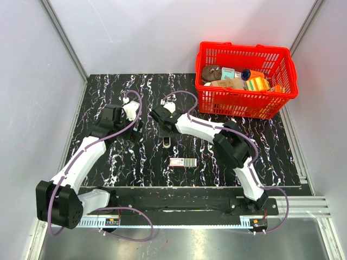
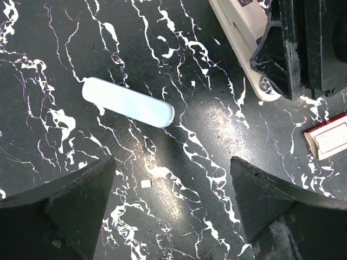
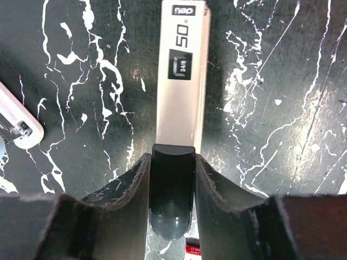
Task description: Unload the staples from the stapler
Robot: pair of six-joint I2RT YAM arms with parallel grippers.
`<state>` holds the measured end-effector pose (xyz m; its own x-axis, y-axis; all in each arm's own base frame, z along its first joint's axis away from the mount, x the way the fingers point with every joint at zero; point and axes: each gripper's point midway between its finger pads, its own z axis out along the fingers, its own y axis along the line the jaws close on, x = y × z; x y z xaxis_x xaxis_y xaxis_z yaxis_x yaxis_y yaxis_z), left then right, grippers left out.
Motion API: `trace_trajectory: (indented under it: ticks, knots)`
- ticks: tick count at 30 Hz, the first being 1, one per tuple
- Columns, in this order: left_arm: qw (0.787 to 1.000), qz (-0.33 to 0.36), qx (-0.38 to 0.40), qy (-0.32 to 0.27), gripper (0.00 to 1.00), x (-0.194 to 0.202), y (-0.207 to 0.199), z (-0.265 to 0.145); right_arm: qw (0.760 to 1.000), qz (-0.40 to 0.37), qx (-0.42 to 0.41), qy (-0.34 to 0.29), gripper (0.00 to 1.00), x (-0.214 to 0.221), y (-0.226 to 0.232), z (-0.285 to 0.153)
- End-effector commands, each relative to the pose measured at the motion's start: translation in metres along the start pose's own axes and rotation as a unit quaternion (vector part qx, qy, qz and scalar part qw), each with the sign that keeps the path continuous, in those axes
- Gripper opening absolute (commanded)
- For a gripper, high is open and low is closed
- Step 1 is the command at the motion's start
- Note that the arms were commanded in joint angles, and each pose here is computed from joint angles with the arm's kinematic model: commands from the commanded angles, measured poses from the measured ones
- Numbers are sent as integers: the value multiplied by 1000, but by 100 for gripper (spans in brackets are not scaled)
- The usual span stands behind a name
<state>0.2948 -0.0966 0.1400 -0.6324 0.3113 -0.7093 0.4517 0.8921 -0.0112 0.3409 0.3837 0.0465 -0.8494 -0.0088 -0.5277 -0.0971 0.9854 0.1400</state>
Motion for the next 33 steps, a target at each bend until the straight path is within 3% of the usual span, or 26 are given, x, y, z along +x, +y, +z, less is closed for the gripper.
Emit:
trace_trajectory:
  ticks: [1,3,9,15,20,26,33]
  knots:
    - [999,8,-15,-32,91,-13,4,-6,1000,-3,-4,-6,38,-15,1,1]
    - [999,8,-12,-33,91,-14,3,-6,1000,-4,-2,-2,32,-14,0,4]
    - [999,3,14,-32,89,-10,-7,-1,999,20,-22,-18,0,-26,8,-8]
    - [997,6,60,-44,94,-7,-34,15,988,103,-65,-95,0,-69,17,-60]
    - [988,2,137,-66,98,-15,-60,23,973,159,-107,-128,0,-80,17,-90]
    - [973,-23,225,-54,96,-20,-87,37,963,188,-126,-148,0,-81,14,-103]
    - [952,-40,301,-39,83,-22,-108,44,959,197,-129,-155,0,-78,12,-105]
